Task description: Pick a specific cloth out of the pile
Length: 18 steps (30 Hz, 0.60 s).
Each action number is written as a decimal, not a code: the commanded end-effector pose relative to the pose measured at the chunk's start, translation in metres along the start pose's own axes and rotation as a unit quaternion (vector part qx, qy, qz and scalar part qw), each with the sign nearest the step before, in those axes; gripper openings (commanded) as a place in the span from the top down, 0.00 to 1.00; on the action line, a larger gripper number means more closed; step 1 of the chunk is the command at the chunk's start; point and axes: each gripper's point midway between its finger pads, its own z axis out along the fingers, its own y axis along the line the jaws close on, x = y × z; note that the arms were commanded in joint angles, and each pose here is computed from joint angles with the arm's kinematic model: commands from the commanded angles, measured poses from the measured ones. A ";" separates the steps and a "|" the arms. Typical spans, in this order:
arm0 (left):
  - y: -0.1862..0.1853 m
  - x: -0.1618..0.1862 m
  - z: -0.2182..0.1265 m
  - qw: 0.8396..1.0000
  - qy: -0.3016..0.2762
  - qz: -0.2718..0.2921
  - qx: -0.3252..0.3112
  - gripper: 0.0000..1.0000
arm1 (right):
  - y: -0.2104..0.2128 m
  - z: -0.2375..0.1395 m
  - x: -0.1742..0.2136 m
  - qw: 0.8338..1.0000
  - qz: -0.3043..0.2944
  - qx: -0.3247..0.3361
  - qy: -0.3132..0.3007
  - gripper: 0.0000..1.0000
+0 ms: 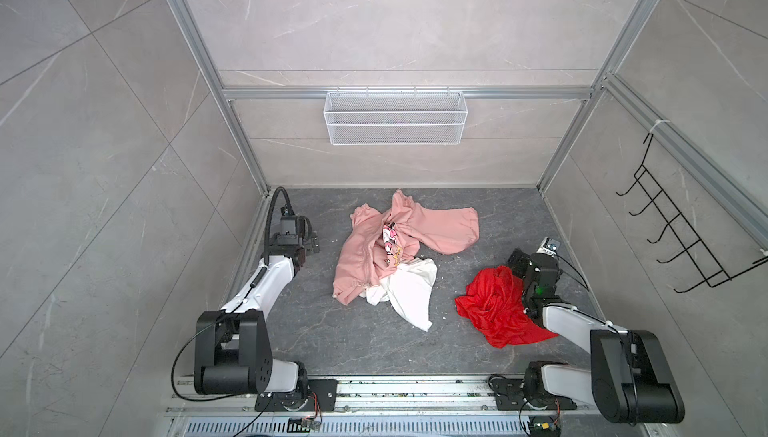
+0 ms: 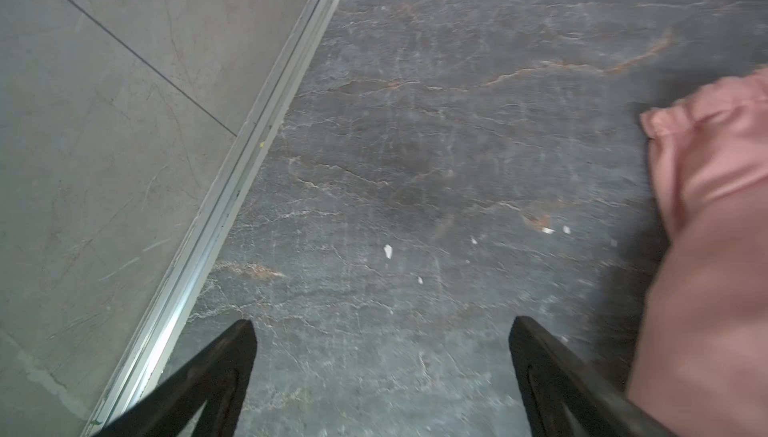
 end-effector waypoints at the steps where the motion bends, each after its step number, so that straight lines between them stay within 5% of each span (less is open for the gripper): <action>1: 0.014 0.001 0.021 1.000 -0.007 0.000 -0.023 0.02 | 0.009 -0.003 -0.009 0.997 0.016 -0.042 -0.063 0.00; 12: -0.014 0.010 0.033 0.996 -0.049 -0.010 0.078 0.02 | 0.009 -0.015 -0.006 0.994 0.017 -0.062 -0.083 0.01; 18: -0.002 0.029 0.040 0.992 -0.103 -0.036 0.066 0.02 | 0.021 -0.012 -0.004 0.993 0.001 -0.092 -0.078 0.00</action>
